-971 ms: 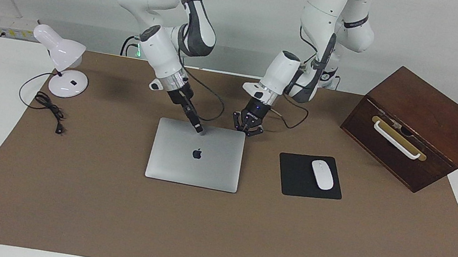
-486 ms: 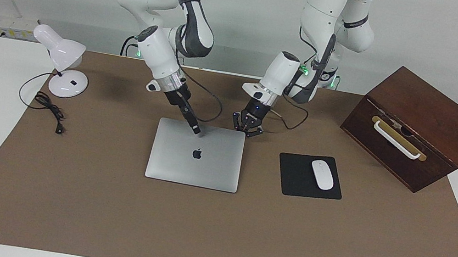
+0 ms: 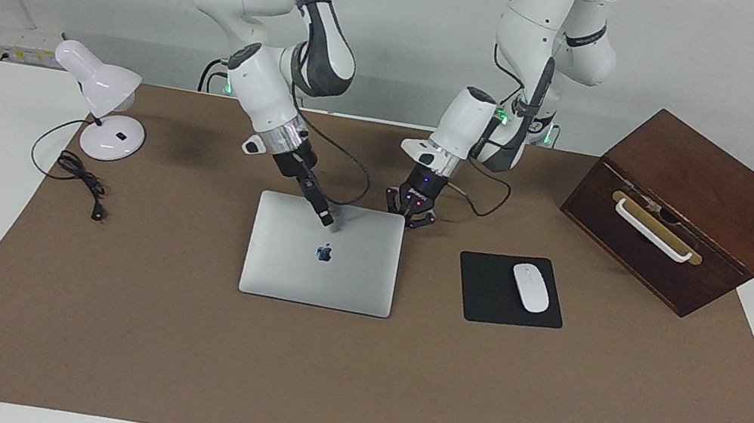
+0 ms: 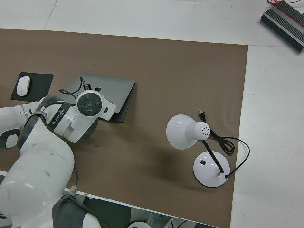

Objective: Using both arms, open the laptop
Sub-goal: 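Lift the laptop lid upward with the right gripper, left gripper holding base, then push the lid farther open with the right gripper, away from the robot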

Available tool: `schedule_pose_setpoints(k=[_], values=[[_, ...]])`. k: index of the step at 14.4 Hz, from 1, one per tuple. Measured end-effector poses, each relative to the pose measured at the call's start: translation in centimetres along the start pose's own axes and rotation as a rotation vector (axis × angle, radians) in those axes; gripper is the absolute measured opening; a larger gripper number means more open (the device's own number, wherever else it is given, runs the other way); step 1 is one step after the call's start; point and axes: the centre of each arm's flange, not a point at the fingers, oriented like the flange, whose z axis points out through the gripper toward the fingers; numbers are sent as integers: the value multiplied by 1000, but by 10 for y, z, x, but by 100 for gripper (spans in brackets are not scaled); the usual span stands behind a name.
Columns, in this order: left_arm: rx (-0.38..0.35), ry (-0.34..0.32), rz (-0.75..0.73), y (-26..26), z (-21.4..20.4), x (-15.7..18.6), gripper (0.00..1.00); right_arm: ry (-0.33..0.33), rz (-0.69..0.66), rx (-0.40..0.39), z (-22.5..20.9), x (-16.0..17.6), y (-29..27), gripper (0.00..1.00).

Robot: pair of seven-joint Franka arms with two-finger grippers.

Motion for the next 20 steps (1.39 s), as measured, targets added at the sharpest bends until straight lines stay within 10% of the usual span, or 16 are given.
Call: schedule_pose_setpoints(k=[20], values=[[0,1,13,0,0,0,1,32,-46,185,-29,44,-94,90]])
